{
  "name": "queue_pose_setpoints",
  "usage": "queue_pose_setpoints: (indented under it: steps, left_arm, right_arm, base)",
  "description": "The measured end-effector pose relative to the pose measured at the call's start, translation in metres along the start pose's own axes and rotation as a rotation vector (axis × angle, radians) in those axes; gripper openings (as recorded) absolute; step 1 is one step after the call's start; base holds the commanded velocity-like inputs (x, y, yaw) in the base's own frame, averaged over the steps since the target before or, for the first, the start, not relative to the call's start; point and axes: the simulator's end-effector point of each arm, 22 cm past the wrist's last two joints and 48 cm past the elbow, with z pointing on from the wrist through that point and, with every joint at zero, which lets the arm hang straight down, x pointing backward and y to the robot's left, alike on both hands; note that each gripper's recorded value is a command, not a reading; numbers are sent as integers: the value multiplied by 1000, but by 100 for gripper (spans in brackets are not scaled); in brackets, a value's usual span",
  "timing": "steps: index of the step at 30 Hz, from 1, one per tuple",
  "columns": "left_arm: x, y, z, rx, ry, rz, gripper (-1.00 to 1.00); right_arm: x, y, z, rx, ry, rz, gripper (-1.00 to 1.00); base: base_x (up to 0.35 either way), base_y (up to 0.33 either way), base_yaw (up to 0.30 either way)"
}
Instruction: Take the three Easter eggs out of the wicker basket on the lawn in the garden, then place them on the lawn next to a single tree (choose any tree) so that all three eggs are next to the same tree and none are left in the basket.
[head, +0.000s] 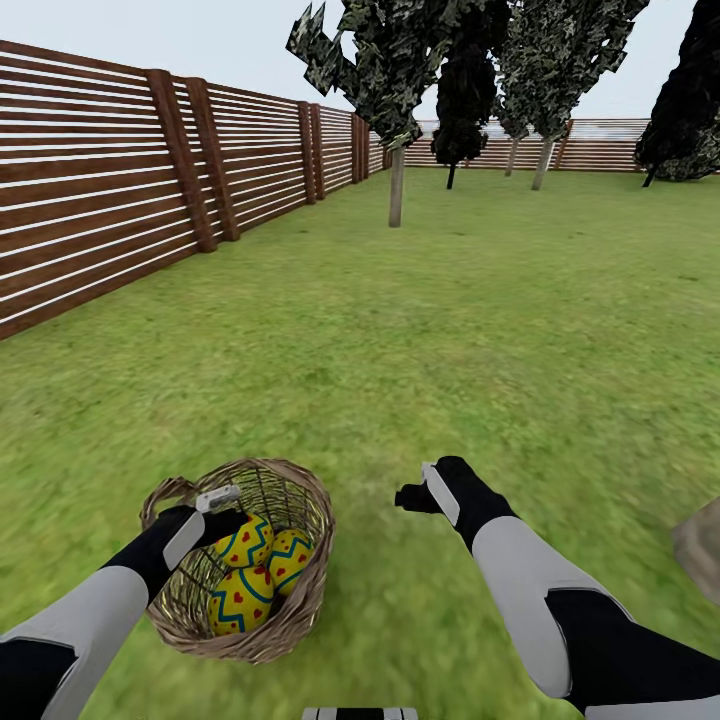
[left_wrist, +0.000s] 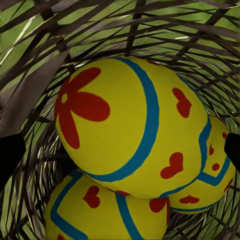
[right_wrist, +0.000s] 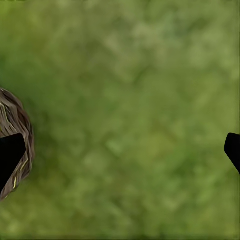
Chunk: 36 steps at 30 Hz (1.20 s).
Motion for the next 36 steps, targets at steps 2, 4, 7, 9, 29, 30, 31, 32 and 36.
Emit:
queue_pose_setpoints:
  steps: [2, 4, 7, 9, 29, 30, 31, 32, 36]
  left_arm:
    - [-1, 0, 0, 0, -6, 0, 100]
    - [-3, 0, 0, -1, -15, 2, 100]
    - [-10, 1, -1, 3, -33, 0, 100]
    - [-16, -1, -3, 6, -48, 1, 100]
    - [-18, -3, -4, 7, -53, 2, 100]
    - [-20, -4, -4, 9, -57, 2, 100]
    - [-22, -6, -5, 11, -61, 3, 100]
    - [-24, -7, -6, 13, -65, 3, 100]
    - [-32, -12, -9, 24, -83, 6, 100]
  right_arm:
    - [0, 0, 0, 0, 0, 0, 100]
    - [0, 0, 0, 0, 0, 0, 100]
    - [0, 0, 0, 0, 1, 1, 100]
    - [0, -1, 0, 0, 1, 1, 100]
    - [0, 0, 0, 0, 1, 2, 100]
    - [0, 0, 0, 0, 1, 2, 100]
    - [0, 0, 0, -1, 1, 2, 100]
    - [0, 0, 0, -1, 1, 2, 100]
    - [0, 0, 0, -1, 1, 2, 100]
  base:
    - [0, 0, 0]
    - [0, 0, 0]
    - [0, 0, 0]
    - [0, 0, 0]
    - [0, 0, 0]
    - [0, 0, 0]
    - [0, 0, 0]
    - [0, 0, 0]
    - [0, 0, 0]
